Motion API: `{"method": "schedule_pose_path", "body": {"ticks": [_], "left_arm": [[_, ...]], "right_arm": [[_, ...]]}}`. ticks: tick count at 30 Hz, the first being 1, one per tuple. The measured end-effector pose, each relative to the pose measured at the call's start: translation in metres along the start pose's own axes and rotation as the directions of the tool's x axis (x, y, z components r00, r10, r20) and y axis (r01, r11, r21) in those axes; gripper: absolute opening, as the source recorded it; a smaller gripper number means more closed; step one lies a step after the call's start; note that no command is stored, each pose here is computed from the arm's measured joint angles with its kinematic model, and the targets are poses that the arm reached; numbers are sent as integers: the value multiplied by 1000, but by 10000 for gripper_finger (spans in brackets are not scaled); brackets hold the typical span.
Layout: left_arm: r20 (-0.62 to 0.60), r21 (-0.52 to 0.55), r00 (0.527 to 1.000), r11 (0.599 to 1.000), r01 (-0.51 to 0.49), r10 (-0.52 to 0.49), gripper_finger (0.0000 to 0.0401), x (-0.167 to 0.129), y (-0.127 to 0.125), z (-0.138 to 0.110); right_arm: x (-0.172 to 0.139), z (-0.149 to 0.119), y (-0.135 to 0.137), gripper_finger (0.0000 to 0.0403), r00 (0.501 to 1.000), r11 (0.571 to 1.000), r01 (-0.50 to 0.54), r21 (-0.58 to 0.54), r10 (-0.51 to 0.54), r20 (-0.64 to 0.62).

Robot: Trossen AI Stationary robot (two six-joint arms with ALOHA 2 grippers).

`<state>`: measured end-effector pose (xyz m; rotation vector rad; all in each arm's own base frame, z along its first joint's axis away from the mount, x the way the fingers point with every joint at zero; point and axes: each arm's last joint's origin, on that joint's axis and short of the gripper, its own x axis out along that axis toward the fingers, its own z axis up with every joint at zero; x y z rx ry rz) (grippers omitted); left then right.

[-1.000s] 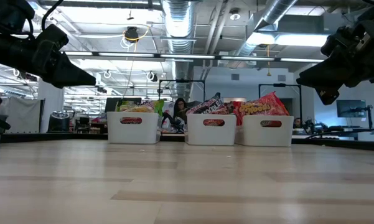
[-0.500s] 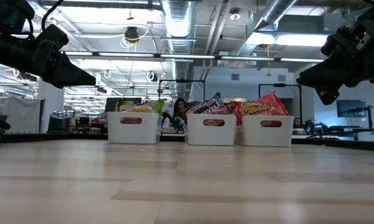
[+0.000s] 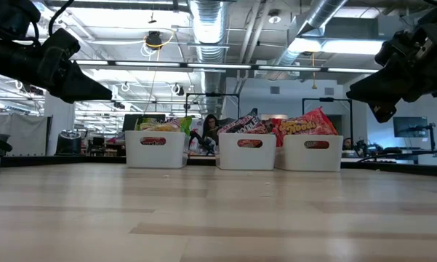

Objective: Sort Maruchan noodles
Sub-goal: Return to Home Position

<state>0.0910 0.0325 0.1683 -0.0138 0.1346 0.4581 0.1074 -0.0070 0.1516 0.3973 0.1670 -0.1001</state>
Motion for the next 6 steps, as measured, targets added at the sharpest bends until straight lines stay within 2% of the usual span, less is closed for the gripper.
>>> {"method": "schedule_pose_path", "body": {"ticks": [6], "left_arm": [[0,0,1000,1000,0,0,135,0,0,0]], "right_arm": [[0,0,0,102,1000,1000,0,0,0,0]]}}
